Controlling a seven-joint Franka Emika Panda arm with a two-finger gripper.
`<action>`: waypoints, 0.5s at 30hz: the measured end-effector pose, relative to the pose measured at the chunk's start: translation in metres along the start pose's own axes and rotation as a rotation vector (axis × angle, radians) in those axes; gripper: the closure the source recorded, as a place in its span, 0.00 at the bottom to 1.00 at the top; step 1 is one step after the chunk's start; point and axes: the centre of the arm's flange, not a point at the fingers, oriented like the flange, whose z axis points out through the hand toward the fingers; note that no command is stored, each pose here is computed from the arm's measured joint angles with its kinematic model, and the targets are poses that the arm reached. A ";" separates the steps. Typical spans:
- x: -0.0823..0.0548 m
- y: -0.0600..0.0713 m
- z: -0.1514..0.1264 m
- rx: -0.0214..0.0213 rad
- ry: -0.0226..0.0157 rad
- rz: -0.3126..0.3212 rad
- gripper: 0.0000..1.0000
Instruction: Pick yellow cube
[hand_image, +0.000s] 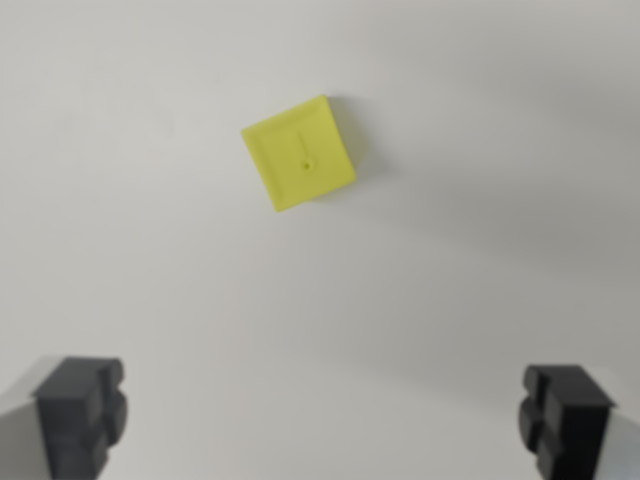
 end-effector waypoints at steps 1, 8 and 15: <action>0.000 0.000 0.003 -0.0006 -0.0008 -0.006 0.00; 0.001 -0.003 0.020 -0.0039 -0.0045 -0.044 0.00; 0.002 -0.006 0.038 -0.0071 -0.0081 -0.082 0.00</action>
